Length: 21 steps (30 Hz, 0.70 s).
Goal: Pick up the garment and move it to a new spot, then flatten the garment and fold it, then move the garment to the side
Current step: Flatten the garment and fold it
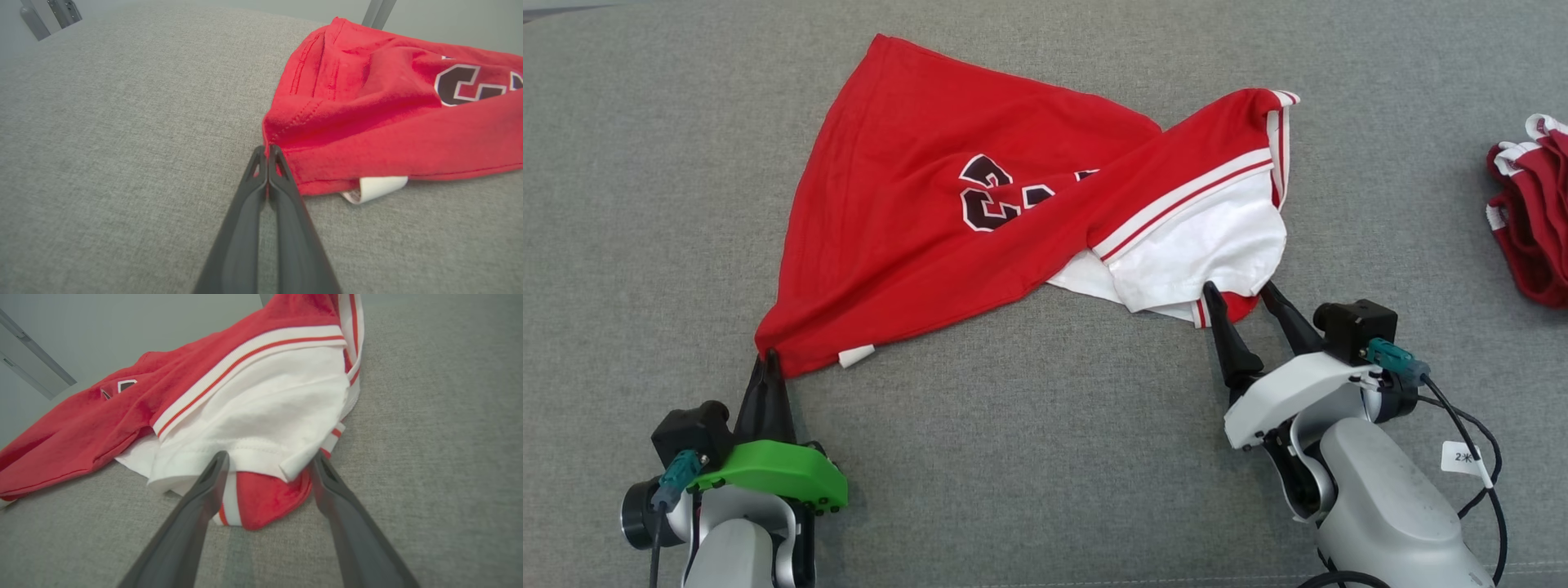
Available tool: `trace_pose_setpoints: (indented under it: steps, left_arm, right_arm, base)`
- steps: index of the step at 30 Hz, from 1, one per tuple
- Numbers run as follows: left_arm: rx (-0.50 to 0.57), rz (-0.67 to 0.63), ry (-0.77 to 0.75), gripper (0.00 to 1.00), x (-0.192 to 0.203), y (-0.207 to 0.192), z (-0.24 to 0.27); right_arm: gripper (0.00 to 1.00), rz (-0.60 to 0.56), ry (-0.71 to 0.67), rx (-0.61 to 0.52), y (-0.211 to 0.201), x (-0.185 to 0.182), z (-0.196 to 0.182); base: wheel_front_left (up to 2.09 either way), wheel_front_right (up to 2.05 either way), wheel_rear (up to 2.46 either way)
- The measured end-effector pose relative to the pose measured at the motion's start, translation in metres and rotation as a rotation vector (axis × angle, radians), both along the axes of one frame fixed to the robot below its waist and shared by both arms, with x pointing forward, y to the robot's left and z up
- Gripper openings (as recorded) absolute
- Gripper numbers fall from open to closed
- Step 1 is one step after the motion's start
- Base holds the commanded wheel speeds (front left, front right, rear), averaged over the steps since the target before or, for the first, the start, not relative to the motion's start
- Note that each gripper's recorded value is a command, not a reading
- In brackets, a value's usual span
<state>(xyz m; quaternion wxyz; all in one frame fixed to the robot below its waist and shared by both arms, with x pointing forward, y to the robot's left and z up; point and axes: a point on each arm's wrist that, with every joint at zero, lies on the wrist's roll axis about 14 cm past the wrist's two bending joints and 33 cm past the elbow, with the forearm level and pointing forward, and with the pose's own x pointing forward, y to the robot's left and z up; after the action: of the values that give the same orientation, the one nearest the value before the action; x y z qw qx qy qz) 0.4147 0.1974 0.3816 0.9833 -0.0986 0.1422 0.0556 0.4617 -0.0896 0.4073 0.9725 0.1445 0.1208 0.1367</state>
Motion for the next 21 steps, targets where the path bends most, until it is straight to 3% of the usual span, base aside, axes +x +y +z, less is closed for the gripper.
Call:
trace_pose_setpoints:
  steps: [6,7,8,10,12,21]
  left_arm:
    - [0.0,-0.005,0.0,0.0,-0.001,-0.001,0.0]
    - [0.0,-0.007,0.0,0.0,-0.001,-0.002,0.0]
    - [0.0,-0.009,0.001,0.0,-0.002,-0.002,0.0]
    - [0.0,-0.01,0.003,0.0,-0.002,-0.003,0.0]
    - [0.0,-0.009,0.004,0.0,-0.003,-0.003,-0.001]
    - [0.001,-0.004,0.001,0.0,-0.003,-0.001,0.001]
  right_arm:
    - [0.94,-0.003,0.0,0.012,0.001,-0.001,0.001]
    - [0.8,-0.005,0.002,0.014,0.0,-0.001,0.001]
    - [0.58,-0.008,0.004,0.017,0.0,-0.001,0.0]
    - [0.35,-0.013,0.007,0.017,-0.001,0.0,0.0]
    - [0.0,-0.017,0.01,0.017,-0.002,0.0,-0.001]
    - [0.0,-0.044,-0.026,0.019,-0.01,0.006,0.01]
  base:
    - [0.0,0.0,0.0]
    - [0.0,0.0,0.0]
    - [0.0,0.0,0.0]
    - [0.0,0.0,0.0]
    - [0.0,0.0,0.0]
    - [0.0,0.0,0.0]
